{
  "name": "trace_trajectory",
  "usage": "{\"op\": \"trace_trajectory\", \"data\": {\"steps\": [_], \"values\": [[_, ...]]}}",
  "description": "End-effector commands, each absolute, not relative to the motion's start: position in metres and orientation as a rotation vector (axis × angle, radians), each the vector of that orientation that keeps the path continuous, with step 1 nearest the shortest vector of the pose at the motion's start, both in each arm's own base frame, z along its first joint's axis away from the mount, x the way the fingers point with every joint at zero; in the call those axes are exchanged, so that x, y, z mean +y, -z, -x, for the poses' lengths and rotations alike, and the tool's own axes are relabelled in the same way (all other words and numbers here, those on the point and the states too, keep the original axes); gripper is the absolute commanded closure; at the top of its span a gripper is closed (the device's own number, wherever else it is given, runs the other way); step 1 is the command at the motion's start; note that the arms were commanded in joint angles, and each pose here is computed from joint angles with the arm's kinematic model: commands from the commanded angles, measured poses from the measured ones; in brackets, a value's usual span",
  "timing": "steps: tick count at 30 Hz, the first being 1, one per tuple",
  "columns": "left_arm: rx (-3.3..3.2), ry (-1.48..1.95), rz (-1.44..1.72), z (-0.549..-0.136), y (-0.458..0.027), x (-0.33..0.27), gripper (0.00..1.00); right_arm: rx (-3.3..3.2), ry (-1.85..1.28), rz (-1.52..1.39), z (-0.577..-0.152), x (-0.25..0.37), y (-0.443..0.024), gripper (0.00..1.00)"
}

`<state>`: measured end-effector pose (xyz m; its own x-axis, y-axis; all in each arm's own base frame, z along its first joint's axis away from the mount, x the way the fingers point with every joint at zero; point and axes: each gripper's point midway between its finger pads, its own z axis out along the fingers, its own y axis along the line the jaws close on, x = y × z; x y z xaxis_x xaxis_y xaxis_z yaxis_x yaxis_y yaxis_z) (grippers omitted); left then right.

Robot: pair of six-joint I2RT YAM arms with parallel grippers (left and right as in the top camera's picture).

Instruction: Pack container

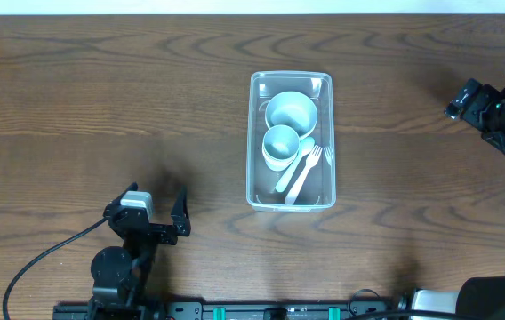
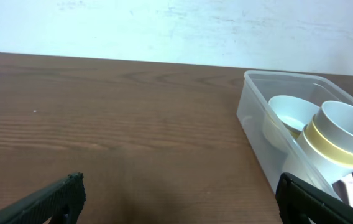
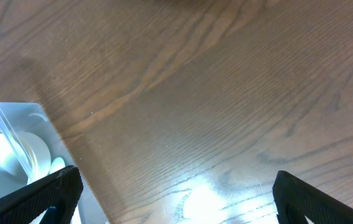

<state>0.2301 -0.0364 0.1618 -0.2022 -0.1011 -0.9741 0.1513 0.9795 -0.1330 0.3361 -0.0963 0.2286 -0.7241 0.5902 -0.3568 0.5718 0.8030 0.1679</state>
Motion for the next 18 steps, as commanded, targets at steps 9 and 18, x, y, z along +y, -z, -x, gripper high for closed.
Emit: {"op": "trace_trajectory", "data": {"steps": [9, 18], "values": [[1.769, 0.227, -0.049, -0.231, -0.153, -0.037, 0.02, 2.599, -0.06, -0.867, -0.336, -0.098, -0.228, 0.01], [1.785, 0.227, -0.048, -0.232, -0.144, -0.037, 0.02, 2.599, -0.06, -0.867, -0.336, -0.098, -0.228, 0.01]]}}
